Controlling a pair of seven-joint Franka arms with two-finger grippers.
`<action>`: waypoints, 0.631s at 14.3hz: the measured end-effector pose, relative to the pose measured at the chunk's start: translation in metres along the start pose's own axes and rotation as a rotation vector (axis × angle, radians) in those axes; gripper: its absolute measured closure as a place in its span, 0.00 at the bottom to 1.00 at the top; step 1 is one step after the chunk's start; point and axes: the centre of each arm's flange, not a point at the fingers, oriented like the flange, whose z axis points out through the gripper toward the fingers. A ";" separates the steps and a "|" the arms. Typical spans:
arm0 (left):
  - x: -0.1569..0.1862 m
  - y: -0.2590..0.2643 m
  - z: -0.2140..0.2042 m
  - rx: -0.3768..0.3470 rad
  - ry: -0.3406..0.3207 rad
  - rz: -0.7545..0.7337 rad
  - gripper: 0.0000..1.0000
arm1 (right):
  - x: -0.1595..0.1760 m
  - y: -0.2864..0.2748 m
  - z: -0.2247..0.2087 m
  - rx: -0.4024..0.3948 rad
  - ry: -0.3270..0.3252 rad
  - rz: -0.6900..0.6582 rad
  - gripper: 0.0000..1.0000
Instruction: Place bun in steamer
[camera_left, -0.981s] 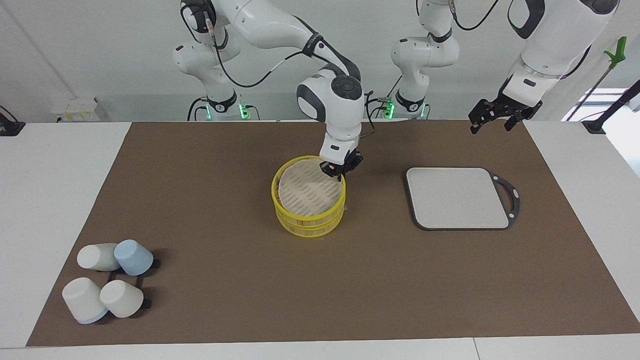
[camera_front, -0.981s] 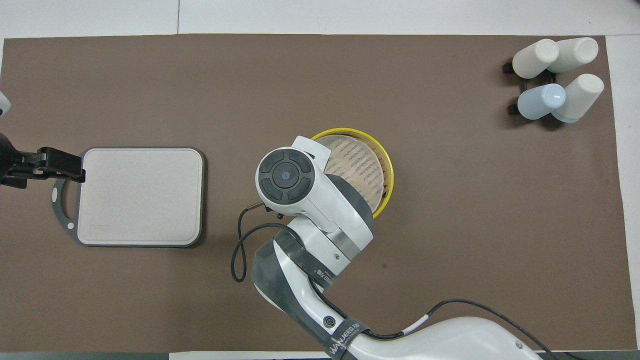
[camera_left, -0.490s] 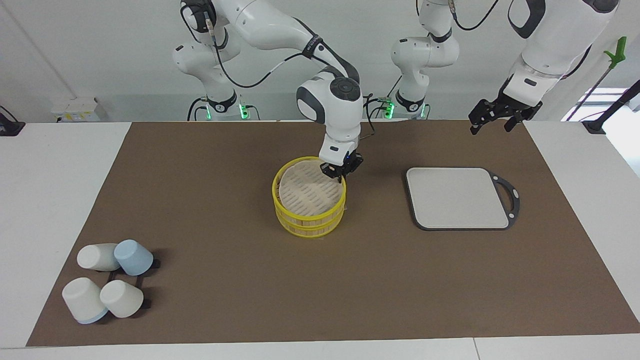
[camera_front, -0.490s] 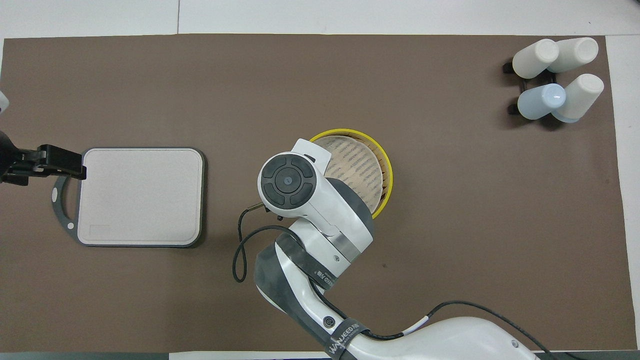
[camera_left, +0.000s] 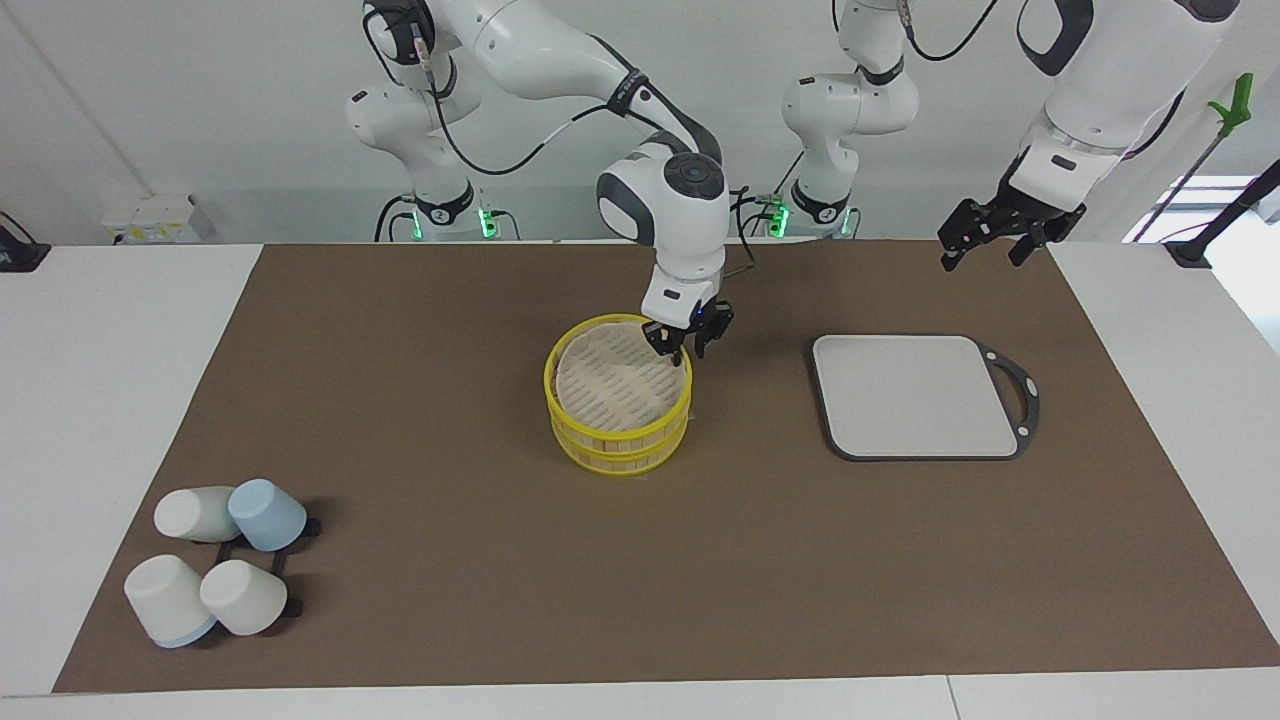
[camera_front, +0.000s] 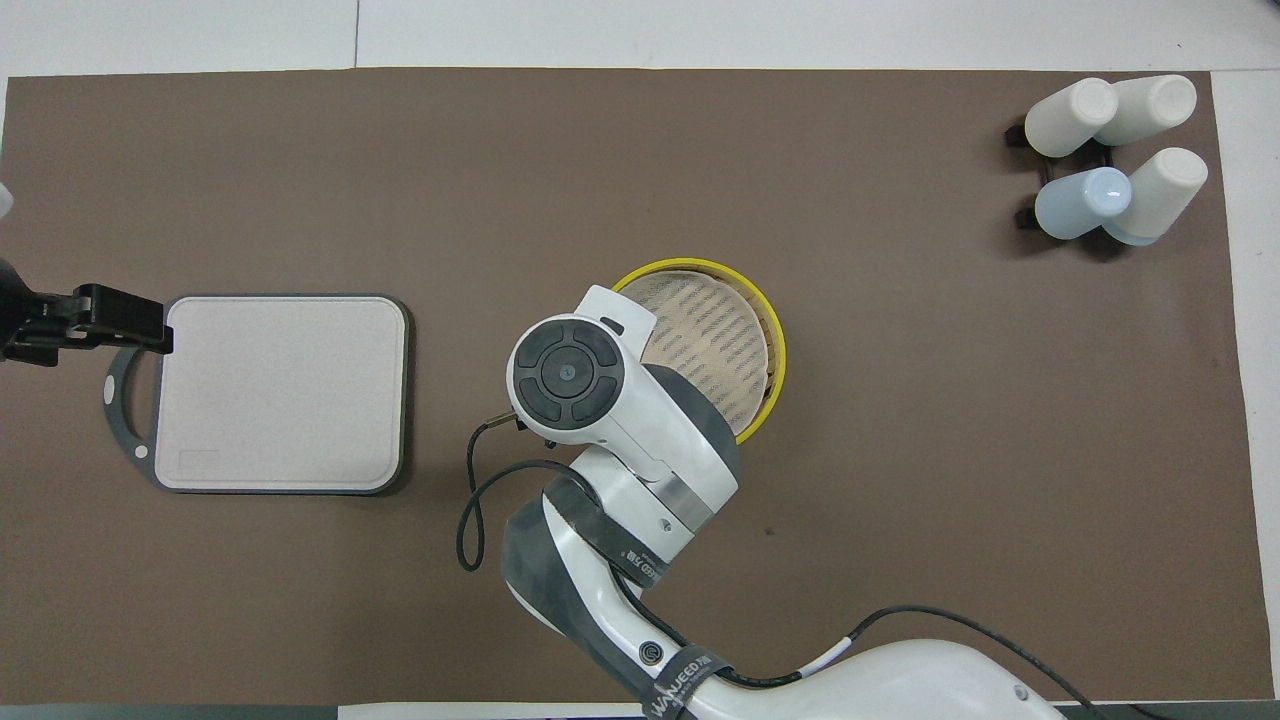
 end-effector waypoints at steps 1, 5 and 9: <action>0.000 0.000 0.000 0.000 0.000 0.000 0.00 | 0.002 0.000 -0.006 0.004 0.011 0.004 0.34; 0.001 -0.001 0.000 -0.001 0.005 -0.001 0.00 | 0.031 0.051 -0.072 -0.004 0.037 0.091 0.00; 0.001 -0.001 -0.001 -0.001 0.009 -0.001 0.00 | 0.023 0.198 -0.176 -0.063 -0.046 0.253 0.00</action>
